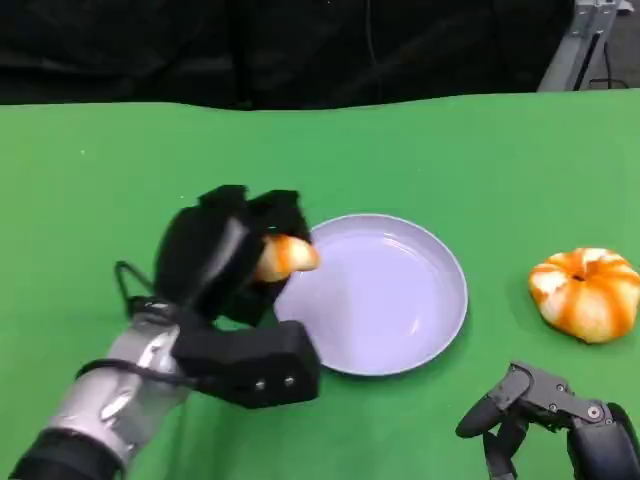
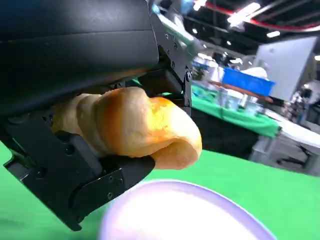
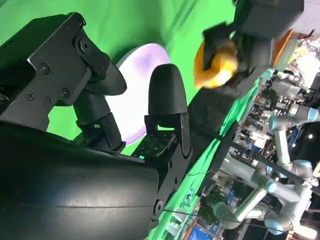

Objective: Grasp the bread from the table and place it into the plate.

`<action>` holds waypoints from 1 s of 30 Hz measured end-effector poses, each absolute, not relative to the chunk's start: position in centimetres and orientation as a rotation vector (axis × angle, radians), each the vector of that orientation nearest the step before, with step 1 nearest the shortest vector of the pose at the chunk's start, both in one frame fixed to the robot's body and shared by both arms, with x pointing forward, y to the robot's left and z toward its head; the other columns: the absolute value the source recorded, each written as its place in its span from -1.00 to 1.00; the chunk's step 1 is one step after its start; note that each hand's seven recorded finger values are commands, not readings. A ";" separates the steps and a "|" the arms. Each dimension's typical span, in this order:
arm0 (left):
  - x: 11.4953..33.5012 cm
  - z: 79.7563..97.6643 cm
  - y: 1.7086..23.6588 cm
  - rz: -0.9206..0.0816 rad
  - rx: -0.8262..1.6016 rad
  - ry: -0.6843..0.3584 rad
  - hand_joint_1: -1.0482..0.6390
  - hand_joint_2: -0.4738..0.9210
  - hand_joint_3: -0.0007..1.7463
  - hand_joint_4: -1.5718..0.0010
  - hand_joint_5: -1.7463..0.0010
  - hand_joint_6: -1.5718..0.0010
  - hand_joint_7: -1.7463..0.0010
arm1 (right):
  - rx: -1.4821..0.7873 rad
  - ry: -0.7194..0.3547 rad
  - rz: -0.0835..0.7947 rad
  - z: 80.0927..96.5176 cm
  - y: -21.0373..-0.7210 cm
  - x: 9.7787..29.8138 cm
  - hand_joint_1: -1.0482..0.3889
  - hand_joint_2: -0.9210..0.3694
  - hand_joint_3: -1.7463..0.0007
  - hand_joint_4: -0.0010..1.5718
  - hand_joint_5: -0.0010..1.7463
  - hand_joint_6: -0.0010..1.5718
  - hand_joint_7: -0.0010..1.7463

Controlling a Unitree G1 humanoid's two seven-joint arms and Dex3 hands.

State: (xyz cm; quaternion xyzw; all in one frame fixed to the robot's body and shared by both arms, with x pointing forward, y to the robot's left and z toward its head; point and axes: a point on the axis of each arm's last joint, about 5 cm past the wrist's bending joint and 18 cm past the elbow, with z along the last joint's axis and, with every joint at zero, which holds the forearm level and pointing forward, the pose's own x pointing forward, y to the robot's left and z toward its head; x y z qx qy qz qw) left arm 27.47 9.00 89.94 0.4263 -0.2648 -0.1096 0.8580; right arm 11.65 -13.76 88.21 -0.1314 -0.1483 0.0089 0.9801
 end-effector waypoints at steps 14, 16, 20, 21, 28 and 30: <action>28.5 89.7 3.7 -0.378 0.914 -0.455 0.11 0.28 0.07 -0.02 -1.00 -0.08 -0.29 | -0.267 -0.293 0.020 88.2 -13.7 11.6 0.64 -0.05 -0.57 0.04 1.00 0.04 0.43; 28.6 89.7 3.5 -0.387 0.917 -0.451 0.11 0.28 0.06 -0.01 -1.00 -0.09 -0.27 | -0.267 -0.293 0.020 88.2 -13.7 11.6 0.64 -0.05 -0.57 0.04 1.00 0.04 0.43; 28.8 89.8 3.4 -0.389 0.923 -0.448 0.11 0.29 0.05 -0.01 -1.00 -0.10 -0.26 | -0.268 -0.290 0.019 88.1 -13.7 11.5 0.64 -0.05 -0.57 0.04 1.00 0.05 0.43; 28.8 89.8 3.4 -0.389 0.923 -0.446 0.11 0.29 0.04 -0.01 -1.00 -0.10 -0.25 | -0.268 -0.290 0.019 88.1 -13.7 11.5 0.64 -0.05 -0.57 0.04 1.00 0.05 0.43; 29.0 90.2 3.5 -0.618 1.046 -0.336 -0.92 0.98 -0.46 0.98 0.95 0.97 0.97 | -0.268 -0.289 0.021 88.1 -13.6 11.6 0.64 -0.04 -0.58 0.04 0.99 0.05 0.43; 29.1 90.9 3.6 -0.721 1.094 -0.296 -0.94 1.00 -0.46 1.00 0.99 0.98 0.99 | -0.269 -0.290 0.020 88.2 -13.6 11.6 0.63 -0.03 -0.58 0.05 1.00 0.05 0.43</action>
